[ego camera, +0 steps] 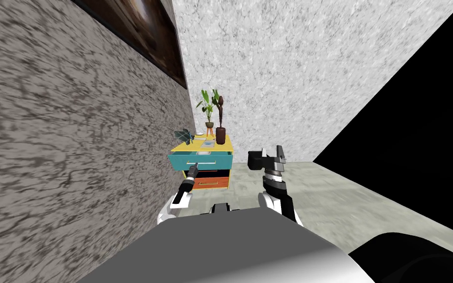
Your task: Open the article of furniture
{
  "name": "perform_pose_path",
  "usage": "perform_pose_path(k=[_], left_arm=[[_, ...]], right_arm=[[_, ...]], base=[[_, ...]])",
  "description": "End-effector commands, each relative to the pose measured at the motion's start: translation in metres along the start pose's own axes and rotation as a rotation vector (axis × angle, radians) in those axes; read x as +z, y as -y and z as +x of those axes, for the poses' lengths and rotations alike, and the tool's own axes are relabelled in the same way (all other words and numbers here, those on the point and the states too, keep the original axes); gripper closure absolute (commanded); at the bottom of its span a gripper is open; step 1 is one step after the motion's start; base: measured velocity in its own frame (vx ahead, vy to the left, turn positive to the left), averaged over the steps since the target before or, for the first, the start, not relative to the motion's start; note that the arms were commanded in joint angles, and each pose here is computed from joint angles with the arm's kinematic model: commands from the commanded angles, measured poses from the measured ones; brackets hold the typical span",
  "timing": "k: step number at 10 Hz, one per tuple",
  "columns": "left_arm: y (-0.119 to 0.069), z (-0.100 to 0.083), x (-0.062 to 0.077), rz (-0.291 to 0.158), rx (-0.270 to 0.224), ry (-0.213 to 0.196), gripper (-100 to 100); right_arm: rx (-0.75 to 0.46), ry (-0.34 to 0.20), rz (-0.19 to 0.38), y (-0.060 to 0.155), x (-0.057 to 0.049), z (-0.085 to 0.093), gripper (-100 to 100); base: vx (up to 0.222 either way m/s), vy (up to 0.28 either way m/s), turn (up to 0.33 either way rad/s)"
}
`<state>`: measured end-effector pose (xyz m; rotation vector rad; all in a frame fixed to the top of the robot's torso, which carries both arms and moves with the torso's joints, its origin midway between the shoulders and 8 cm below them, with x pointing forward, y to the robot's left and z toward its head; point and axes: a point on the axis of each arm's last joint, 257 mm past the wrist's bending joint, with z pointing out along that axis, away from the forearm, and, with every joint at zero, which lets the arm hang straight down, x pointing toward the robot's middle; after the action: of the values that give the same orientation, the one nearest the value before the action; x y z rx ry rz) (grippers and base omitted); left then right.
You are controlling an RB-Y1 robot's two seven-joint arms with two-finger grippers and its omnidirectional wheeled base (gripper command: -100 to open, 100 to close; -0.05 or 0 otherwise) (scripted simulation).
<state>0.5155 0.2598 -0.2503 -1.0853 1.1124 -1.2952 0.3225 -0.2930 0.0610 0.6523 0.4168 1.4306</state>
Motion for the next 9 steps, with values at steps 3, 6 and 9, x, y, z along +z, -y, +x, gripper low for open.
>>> perform_pose_path(k=[3,6,9], left_arm=[[0.004,0.001,-0.002,0.006,0.0,-0.006,100],[0.004,0.004,-0.007,0.006,-0.002,-0.014,100],[0.013,0.004,0.001,0.004,-0.003,-0.019,-100]], right_arm=[[0.0,0.0,0.0,0.0,0.0,0.0,0],[0.0,0.0,0.0,0.0,0.0,0.0,0],[0.0,0.0,0.0,0.0,0.0,0.0,0]], base=[[-0.176,-0.006,0.016],[-0.158,-0.003,0.024],[-0.173,0.014,0.014]])
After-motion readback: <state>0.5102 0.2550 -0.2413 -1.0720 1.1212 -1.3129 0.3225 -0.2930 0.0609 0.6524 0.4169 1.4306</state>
